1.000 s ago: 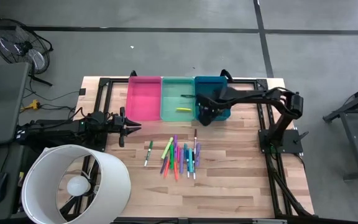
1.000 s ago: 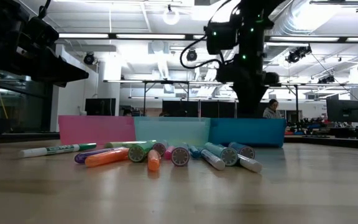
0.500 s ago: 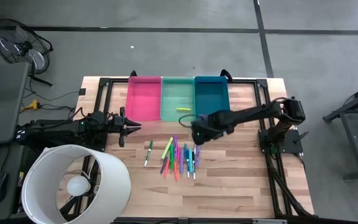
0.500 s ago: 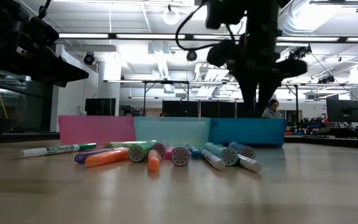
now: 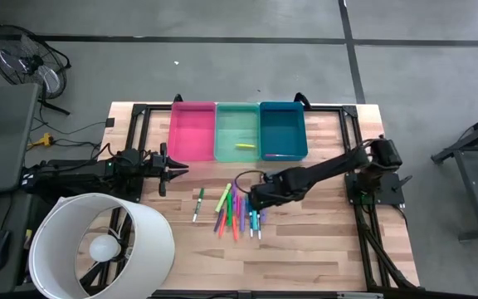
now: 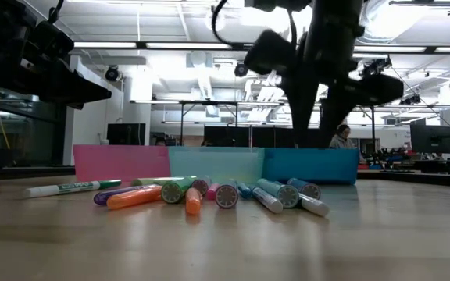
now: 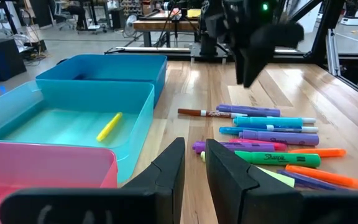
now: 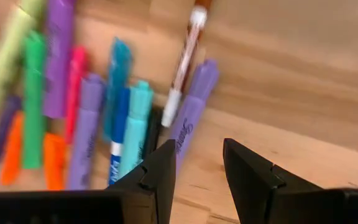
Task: Pick & Place Markers
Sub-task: Put the purple marker into the red bin
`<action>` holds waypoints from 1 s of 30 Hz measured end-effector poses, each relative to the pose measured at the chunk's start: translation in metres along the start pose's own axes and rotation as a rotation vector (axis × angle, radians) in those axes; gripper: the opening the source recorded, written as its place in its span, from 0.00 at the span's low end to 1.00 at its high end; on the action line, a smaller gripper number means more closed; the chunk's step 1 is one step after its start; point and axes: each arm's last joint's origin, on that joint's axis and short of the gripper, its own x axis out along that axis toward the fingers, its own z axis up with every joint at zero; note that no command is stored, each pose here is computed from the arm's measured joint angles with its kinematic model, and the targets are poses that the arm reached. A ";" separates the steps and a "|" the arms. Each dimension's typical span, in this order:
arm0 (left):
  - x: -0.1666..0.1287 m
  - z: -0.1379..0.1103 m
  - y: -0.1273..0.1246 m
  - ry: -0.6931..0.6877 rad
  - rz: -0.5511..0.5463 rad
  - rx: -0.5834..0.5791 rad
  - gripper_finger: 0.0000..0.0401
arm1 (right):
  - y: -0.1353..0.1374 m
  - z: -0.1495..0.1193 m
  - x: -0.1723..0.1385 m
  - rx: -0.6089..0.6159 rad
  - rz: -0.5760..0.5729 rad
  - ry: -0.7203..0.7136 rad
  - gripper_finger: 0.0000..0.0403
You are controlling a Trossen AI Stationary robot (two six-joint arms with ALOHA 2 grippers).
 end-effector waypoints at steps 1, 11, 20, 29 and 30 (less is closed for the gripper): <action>0.000 0.000 0.000 -0.001 0.000 0.000 0.15 | 0.001 -0.001 0.005 -0.006 -0.010 0.013 0.30; 0.000 0.001 0.000 -0.006 0.000 0.000 0.15 | 0.004 -0.003 0.020 -0.017 -0.022 0.057 0.30; 0.000 0.000 0.000 -0.002 0.000 0.000 0.15 | 0.006 -0.002 0.024 -0.024 -0.015 0.045 0.44; 0.000 0.000 0.000 0.000 -0.005 0.000 0.15 | 0.007 0.000 0.024 0.001 0.004 0.040 0.59; 0.000 0.000 0.000 0.000 -0.005 0.000 0.15 | 0.008 0.000 0.025 0.007 0.000 0.040 0.59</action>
